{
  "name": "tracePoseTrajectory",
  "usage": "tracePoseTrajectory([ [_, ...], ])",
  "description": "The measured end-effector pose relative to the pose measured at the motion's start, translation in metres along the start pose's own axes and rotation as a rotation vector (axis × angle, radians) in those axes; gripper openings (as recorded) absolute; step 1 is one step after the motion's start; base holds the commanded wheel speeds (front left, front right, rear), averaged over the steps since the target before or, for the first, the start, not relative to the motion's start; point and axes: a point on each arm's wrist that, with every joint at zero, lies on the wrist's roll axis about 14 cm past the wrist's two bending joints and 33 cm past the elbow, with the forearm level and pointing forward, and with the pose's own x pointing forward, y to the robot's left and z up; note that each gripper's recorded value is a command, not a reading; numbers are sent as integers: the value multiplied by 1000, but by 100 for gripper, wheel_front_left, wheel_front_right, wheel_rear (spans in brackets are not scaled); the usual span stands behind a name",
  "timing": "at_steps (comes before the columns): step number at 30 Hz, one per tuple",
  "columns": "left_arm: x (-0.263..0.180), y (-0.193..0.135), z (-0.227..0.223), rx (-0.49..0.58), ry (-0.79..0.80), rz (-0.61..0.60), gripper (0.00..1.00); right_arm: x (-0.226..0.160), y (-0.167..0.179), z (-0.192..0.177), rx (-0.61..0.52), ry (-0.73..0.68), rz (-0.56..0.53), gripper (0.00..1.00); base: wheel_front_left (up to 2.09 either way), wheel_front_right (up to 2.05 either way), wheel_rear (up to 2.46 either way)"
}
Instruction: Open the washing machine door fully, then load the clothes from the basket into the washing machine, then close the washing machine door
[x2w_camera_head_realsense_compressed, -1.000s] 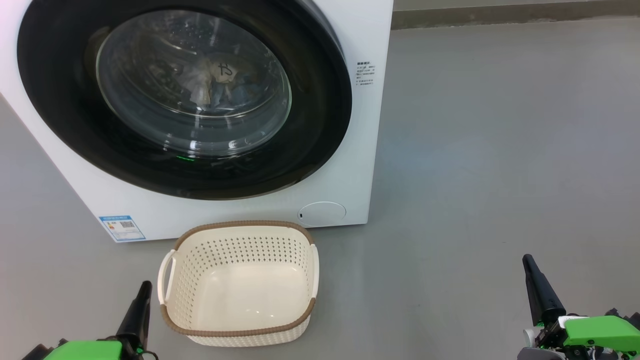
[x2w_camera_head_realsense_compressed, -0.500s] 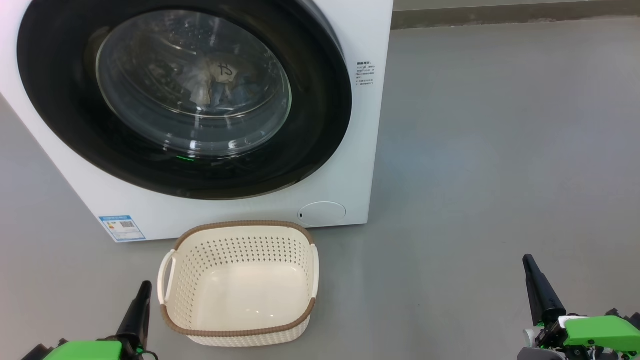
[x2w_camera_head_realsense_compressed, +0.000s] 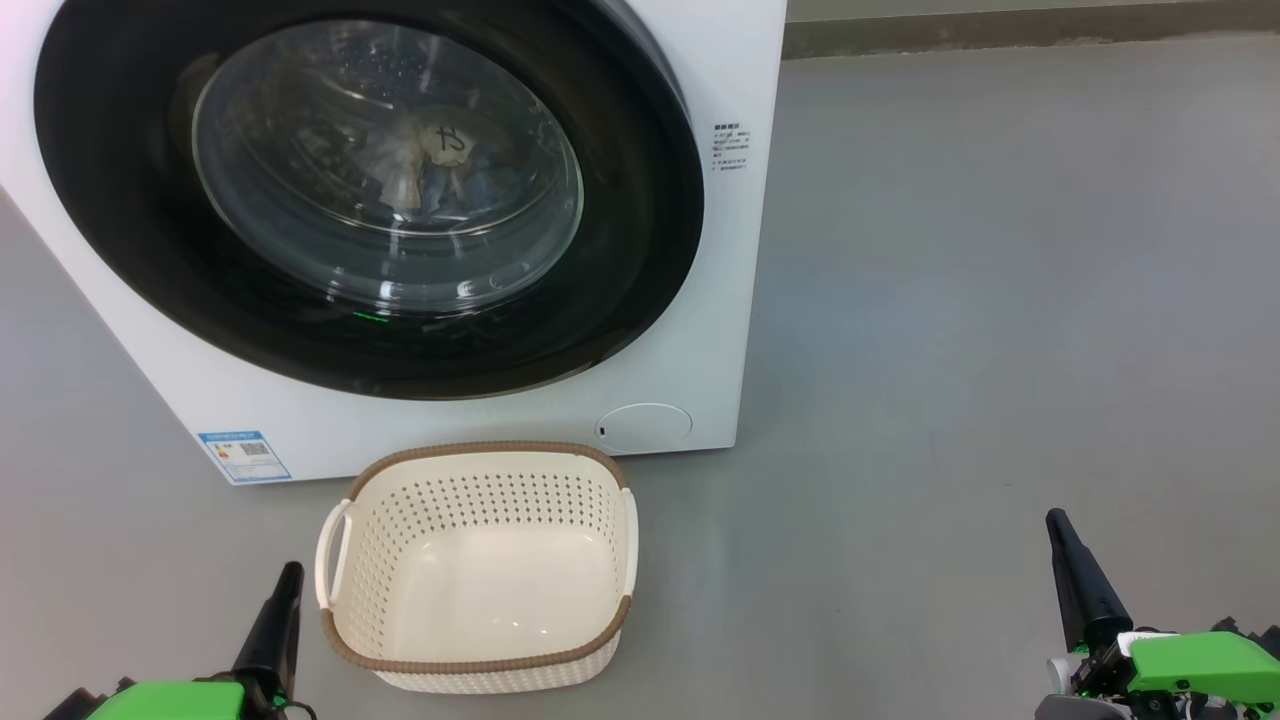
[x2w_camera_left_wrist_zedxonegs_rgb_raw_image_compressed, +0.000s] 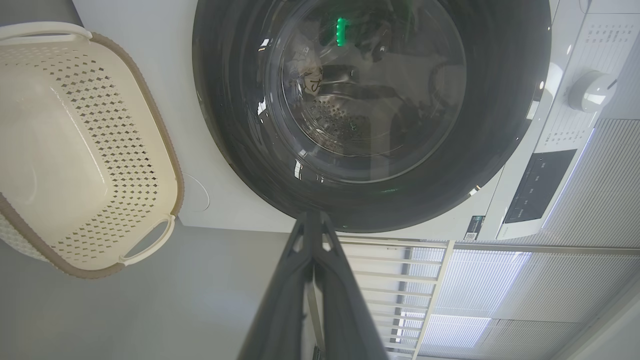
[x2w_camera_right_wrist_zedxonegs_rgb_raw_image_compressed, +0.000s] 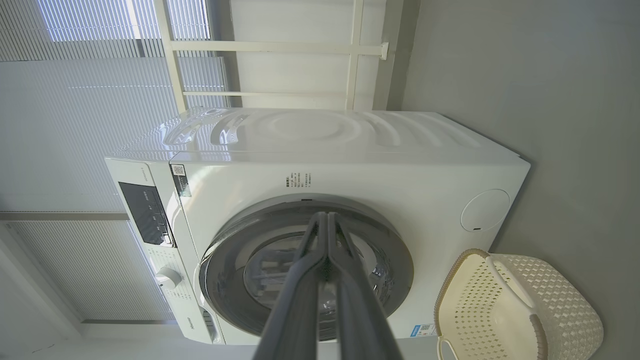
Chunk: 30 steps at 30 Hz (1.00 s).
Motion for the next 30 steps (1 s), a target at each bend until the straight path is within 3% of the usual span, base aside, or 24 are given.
tracePoseTrajectory([
  [30, 0, 0, 0, 0, 0, 0, 0, 0, 0, 0, 1, 0, 0, 0, 0, 0, 0],
])
